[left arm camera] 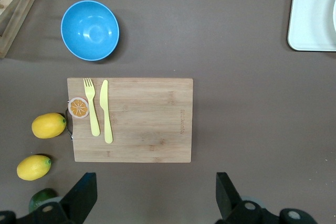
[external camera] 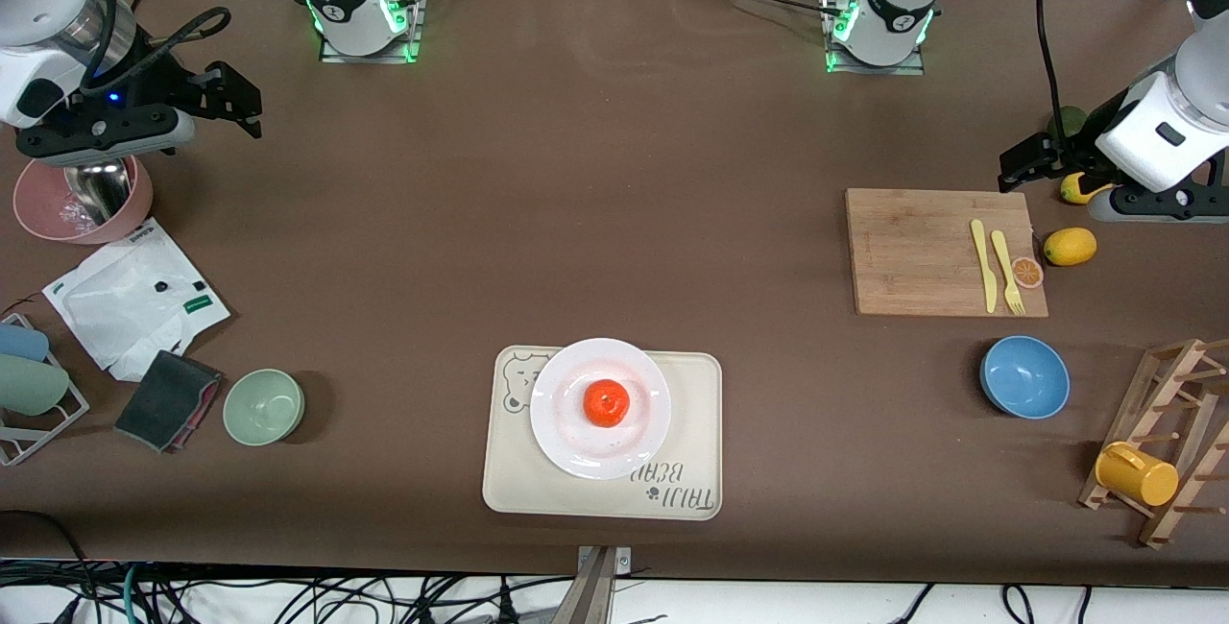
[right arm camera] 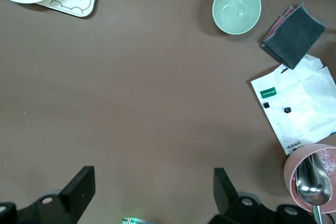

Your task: Place orange and plate with both arms

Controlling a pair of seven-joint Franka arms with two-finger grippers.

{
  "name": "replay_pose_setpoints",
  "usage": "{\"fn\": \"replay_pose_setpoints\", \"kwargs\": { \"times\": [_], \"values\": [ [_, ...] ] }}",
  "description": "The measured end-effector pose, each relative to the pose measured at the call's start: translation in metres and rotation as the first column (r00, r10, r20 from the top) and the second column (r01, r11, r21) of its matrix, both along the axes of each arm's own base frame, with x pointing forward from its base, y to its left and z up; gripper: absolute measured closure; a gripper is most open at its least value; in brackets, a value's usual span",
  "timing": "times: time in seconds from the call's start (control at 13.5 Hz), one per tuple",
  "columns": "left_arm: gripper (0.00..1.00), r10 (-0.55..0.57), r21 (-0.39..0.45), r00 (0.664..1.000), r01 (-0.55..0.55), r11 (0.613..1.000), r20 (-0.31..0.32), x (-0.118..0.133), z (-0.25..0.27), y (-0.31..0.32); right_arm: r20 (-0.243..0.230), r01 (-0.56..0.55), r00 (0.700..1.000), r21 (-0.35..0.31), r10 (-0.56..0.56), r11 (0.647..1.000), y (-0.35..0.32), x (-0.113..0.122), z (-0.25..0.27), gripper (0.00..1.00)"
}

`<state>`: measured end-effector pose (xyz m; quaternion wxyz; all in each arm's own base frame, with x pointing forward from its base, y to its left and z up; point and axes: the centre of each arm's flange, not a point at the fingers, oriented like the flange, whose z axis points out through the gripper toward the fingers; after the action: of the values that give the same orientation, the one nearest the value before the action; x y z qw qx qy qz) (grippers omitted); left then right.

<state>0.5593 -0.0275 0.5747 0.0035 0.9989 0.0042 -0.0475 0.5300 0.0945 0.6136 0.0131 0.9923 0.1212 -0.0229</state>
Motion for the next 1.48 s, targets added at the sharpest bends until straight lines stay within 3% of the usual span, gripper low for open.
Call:
{"fn": "replay_pose_setpoints", "kwargs": {
  "times": [1.48],
  "values": [
    [0.0,0.0,0.0,1.0,0.0,1.0,0.0,0.0,0.0,0.0,-0.006,0.065,0.998,0.039,-0.065,0.997,-0.023,0.004,0.001,0.0]
  ]
}}
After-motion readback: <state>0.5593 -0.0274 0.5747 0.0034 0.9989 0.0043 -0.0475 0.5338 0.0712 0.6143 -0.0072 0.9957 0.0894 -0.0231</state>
